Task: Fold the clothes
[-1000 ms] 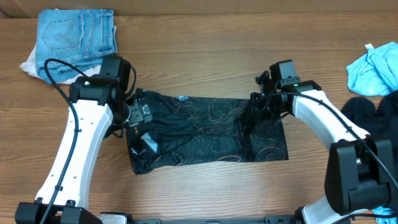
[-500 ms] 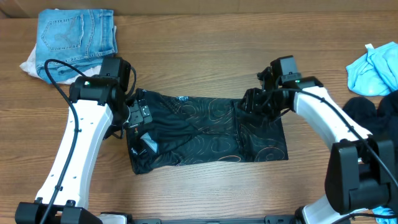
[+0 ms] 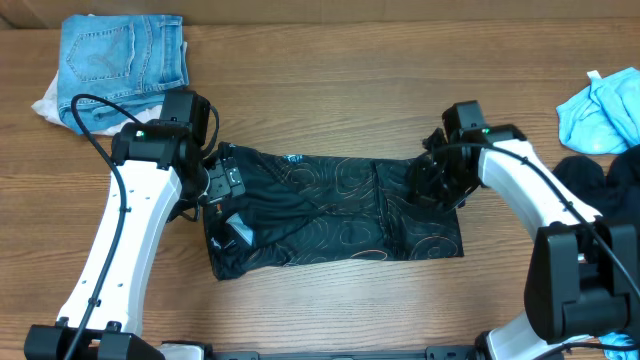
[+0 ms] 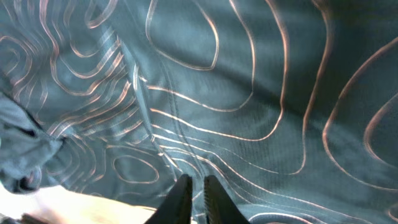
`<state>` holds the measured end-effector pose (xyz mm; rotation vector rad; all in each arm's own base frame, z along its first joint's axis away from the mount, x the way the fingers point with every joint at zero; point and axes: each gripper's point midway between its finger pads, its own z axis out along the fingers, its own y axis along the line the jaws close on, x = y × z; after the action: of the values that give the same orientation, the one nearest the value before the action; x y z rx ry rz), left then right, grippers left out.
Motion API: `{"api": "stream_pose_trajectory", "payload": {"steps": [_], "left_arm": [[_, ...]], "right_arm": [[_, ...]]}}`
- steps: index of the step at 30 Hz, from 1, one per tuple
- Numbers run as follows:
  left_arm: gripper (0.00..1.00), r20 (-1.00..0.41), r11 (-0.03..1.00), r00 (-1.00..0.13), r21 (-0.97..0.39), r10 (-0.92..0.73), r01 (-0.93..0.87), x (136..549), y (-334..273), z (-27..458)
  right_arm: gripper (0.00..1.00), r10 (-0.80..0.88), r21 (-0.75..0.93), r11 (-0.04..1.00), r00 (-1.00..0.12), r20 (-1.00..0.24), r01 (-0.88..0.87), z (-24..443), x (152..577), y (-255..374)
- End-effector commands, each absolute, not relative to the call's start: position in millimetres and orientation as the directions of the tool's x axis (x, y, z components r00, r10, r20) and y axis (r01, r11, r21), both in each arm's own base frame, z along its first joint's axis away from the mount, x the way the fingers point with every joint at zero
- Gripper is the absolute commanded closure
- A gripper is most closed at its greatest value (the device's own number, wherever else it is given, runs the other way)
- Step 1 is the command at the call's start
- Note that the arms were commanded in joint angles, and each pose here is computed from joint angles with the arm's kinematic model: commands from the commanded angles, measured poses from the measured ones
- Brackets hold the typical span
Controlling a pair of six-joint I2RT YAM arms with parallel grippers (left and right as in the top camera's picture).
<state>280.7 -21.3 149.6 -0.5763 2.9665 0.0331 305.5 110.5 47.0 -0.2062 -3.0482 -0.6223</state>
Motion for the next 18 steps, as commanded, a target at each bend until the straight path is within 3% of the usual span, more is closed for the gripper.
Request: {"api": "stream_pose_trajectory", "payload": {"steps": [1, 5, 12, 18], "left_arm": [[0.0, -0.122, 0.936, -0.929, -0.006, -0.351, -0.353, 281.0, -23.4, 150.4], [0.0, -0.116, 0.936, -0.929, -0.007, -0.351, -0.352, 279.9, -23.9, 150.3], [0.0, -0.112, 0.936, -0.93, -0.021, -0.351, -0.351, 280.3, -26.5, 150.3], [0.0, -0.11, 0.936, -0.93, -0.021, -0.351, -0.351, 279.9, -26.5, 150.2]], "right_arm": [[0.96, 0.1, 0.438, 0.892, -0.994, 0.05, 0.112, 32.5, 303.9, 120.8], [0.96, 0.085, 0.531, 0.841, -0.994, 0.062, 0.105, 23.8, 307.4, 137.6], [0.96, 0.077, 0.531, 0.837, -0.989, 0.123, 0.131, 14.0, 297.7, 140.6], [0.88, 0.058, 0.518, 0.844, -0.984, 0.168, 0.138, 7.1, 280.4, 144.4]]}}
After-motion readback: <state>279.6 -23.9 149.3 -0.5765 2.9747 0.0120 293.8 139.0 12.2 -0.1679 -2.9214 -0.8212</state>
